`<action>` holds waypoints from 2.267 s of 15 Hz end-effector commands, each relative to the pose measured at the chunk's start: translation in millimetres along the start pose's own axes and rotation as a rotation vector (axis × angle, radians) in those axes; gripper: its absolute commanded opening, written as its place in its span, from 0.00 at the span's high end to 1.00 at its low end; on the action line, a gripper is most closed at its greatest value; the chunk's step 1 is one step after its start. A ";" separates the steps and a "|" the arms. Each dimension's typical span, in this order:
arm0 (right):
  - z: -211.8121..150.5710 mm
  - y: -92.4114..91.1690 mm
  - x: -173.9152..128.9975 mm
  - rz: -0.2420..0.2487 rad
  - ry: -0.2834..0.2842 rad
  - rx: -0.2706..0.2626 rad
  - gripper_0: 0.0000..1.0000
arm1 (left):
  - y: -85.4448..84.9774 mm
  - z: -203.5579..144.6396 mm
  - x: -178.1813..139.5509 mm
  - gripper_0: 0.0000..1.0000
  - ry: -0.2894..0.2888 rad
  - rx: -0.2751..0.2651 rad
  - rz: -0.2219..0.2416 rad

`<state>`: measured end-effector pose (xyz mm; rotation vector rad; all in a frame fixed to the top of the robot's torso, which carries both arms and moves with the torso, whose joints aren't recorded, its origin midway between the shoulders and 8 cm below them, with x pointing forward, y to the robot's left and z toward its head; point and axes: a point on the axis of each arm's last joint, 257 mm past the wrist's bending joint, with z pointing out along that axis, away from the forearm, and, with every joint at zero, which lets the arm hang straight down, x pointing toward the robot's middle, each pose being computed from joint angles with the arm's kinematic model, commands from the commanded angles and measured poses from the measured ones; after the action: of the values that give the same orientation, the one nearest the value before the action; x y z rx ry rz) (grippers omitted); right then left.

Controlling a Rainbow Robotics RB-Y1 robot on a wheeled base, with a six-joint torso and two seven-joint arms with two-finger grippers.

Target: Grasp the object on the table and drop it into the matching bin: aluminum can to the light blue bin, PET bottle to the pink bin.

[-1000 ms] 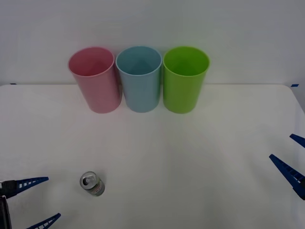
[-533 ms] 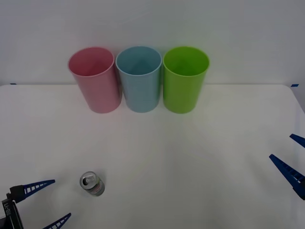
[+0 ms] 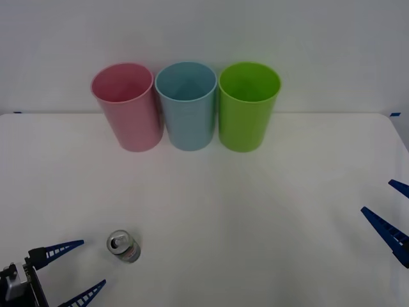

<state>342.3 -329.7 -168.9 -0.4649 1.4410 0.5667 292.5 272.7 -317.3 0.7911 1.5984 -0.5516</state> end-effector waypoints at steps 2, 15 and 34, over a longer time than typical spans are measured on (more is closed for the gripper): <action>0.0 0.0 0.0 0.000 0.000 0.000 0.00 | -5.6 17.9 1.7 0.00 -0.014 -0.004 0.004; 0.0 0.0 0.0 0.000 0.000 0.000 0.00 | 0.7 63.2 17.0 0.00 0.007 0.004 0.036; 0.0 0.0 0.0 0.000 0.000 0.000 0.00 | -7.6 91.9 17.4 0.79 0.004 0.007 0.058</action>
<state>342.3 -329.7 -168.9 -0.4649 1.4410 0.5666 346.1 203.7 -351.8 0.8385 1.5754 -0.5172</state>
